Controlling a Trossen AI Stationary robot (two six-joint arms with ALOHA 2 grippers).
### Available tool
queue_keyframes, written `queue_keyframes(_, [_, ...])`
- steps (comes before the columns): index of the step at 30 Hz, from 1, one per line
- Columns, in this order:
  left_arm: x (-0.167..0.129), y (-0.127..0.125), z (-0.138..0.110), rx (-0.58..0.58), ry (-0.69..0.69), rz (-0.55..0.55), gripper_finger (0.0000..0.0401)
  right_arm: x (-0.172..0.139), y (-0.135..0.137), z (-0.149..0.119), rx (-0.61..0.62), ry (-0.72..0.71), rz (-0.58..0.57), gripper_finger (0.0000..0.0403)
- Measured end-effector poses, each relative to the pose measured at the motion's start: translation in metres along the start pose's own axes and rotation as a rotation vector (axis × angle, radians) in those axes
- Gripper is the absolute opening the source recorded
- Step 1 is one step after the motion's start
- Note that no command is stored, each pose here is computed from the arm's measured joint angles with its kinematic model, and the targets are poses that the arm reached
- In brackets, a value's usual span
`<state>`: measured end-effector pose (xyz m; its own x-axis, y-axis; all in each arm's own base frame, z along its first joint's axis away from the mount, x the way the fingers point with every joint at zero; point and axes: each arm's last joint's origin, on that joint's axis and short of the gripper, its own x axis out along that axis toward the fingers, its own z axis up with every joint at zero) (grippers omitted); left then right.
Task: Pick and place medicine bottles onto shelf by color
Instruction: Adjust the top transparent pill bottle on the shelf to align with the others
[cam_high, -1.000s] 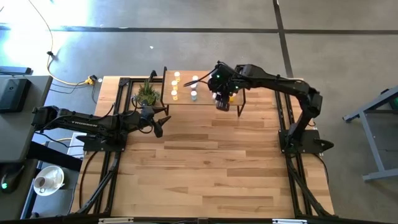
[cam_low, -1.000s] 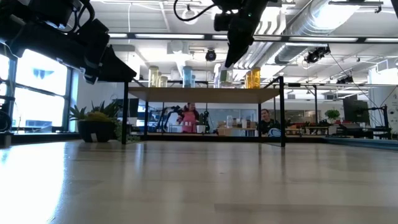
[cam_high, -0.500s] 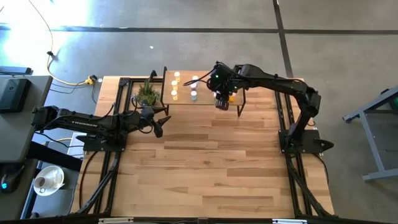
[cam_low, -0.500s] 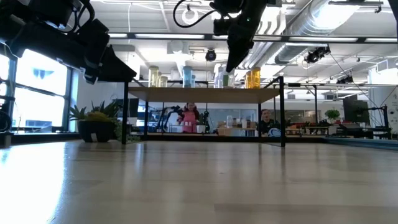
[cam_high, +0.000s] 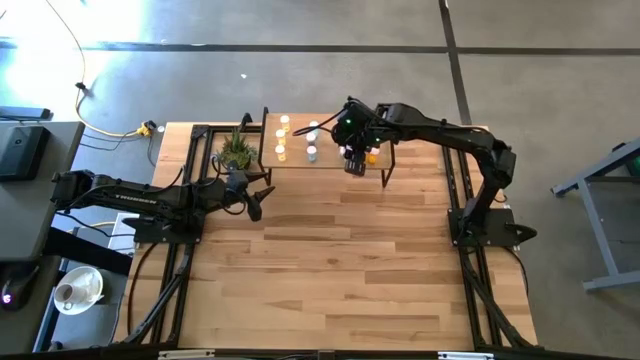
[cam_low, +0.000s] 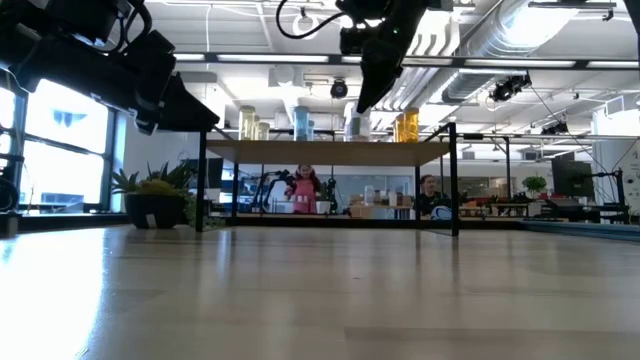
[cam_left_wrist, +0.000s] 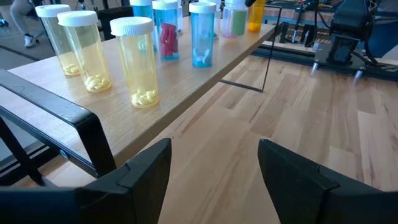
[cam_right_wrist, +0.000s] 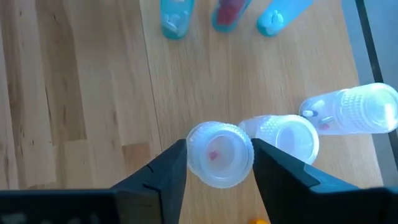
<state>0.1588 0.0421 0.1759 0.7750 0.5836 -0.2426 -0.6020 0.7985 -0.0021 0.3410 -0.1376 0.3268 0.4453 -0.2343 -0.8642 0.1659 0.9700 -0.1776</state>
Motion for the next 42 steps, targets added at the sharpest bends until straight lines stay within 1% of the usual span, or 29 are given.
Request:
queue_keyframes(11, [0.0,0.0,0.0,0.002,0.0,0.0,0.0229,0.0,0.0002,-0.0001,-0.001,0.002,0.001,0.0171])
queue_keyframes(17, [0.0,0.0,0.0,0.003,0.0,0.0,0.0229,0.0001,0.0019,0.0004,0.019,0.001,0.003,0.0171])
queue_keyframes(21, [0.0,0.0001,-0.001,0.007,0.01,0.001,0.0229,-0.0002,0.0063,0.0018,0.007,0.002,-0.014,0.0171])
queue_keyframes(26, [-0.0001,0.0004,-0.0027,0.008,0.026,0.003,0.0229,-0.0005,0.008,0.0024,-0.007,0.012,-0.062,0.0172])
queue_keyframes(32, [0.0,0.0004,-0.0029,0.008,0.027,0.003,0.0229,-0.0018,0.0069,0.0056,-0.006,-0.025,-0.07,0.0172])
queue_keyframes(42, [0.0,0.0004,-0.0028,0.008,0.027,0.003,0.0229,-0.0048,0.0072,0.0044,-0.022,-0.022,-0.066,0.0172])
